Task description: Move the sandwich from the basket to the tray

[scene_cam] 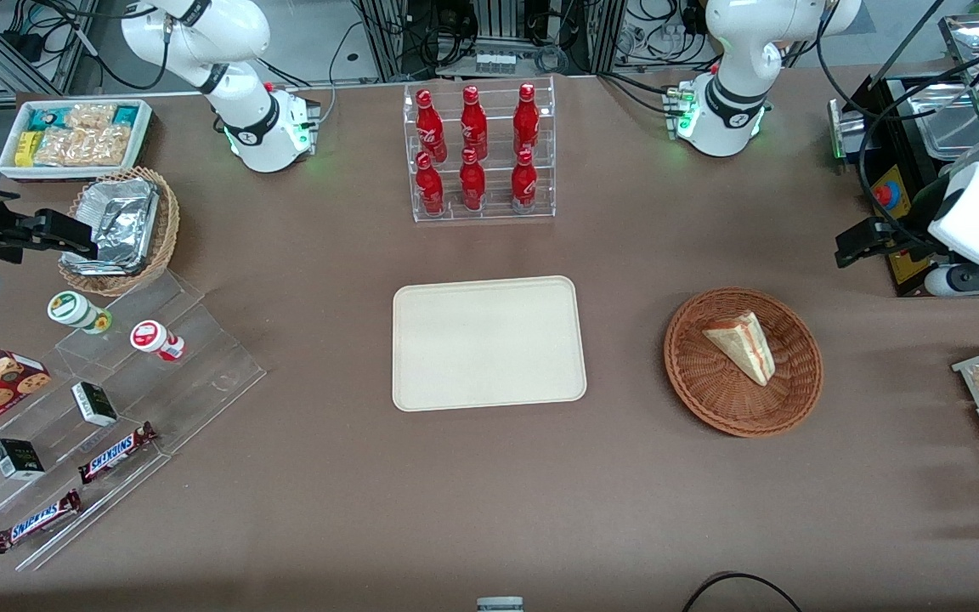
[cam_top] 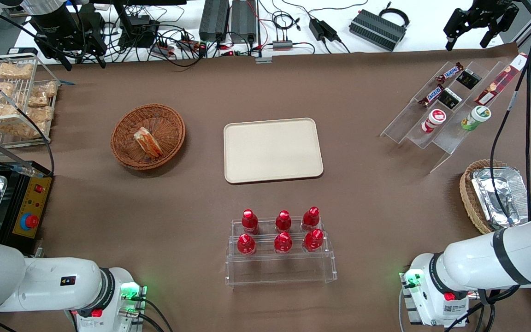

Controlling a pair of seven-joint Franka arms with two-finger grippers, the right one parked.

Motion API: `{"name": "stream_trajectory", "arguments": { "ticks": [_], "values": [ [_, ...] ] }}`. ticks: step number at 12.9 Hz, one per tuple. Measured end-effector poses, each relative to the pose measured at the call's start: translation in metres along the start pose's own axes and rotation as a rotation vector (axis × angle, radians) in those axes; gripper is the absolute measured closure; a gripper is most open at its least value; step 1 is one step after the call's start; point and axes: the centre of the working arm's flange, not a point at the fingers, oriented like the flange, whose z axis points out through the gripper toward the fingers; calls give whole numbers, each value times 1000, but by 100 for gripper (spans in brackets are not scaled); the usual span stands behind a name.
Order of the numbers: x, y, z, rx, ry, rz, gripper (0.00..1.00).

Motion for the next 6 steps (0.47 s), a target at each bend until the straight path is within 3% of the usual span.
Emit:
{"name": "stream_trajectory", "arguments": {
  "ticks": [6],
  "values": [
    [0,1,2,7,3,1,0]
  ]
}}
